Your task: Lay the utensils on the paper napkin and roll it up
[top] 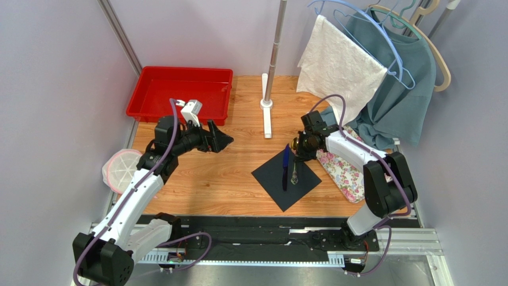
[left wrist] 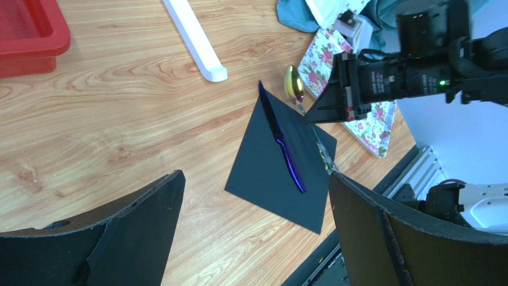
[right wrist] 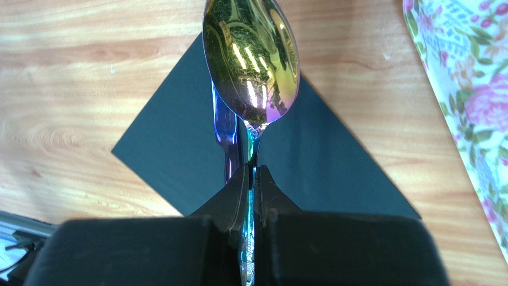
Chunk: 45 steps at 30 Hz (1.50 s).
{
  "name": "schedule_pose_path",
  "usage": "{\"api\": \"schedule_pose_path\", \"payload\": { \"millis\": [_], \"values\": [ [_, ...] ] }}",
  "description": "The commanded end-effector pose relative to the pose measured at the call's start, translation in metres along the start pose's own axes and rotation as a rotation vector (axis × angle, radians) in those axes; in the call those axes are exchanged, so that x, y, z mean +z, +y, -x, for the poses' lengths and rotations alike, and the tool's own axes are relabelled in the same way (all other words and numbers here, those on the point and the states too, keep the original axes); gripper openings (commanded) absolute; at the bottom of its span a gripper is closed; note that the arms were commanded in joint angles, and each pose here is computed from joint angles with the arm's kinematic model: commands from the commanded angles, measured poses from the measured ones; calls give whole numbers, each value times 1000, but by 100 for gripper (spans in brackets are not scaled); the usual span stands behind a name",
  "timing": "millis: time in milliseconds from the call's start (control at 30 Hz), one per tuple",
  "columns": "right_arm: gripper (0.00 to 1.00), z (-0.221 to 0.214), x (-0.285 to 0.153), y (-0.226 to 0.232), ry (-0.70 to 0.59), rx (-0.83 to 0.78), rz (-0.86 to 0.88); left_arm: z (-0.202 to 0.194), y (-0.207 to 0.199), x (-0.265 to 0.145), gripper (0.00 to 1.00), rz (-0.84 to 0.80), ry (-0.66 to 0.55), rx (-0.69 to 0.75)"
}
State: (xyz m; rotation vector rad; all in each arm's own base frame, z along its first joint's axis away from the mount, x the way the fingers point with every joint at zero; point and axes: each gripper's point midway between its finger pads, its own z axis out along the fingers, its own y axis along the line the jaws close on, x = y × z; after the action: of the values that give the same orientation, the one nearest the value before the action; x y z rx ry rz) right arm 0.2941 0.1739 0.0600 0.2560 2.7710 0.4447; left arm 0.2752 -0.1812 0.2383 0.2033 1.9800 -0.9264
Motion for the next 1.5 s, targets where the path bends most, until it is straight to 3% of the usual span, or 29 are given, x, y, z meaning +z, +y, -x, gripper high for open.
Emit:
{"api": "schedule_pose_path", "payload": {
  "millis": [0, 567, 800, 1167, 1267, 1467],
  "values": [
    [0, 10, 15, 7, -52, 20, 18, 12, -6, -2, 99, -27, -59, 10],
    [4, 2, 31, 12, -14, -6, 17, -2, -5, -4, 99, -38, -25, 17],
    [16, -3, 33, 13, 10, -10, 18, -5, -3, -3, 99, -34, -17, 19],
    [19, 2, 19, 22, 1, -31, 49, -11, -8, -5, 99, -73, 5, 39],
    [20, 10, 0, 35, -24, -55, 99, -19, -27, -9, 99, -200, 77, 148],
    [21, 15, -45, 49, -70, -151, 192, -60, -57, -16, 99, -415, 230, 570]
  ]
}}
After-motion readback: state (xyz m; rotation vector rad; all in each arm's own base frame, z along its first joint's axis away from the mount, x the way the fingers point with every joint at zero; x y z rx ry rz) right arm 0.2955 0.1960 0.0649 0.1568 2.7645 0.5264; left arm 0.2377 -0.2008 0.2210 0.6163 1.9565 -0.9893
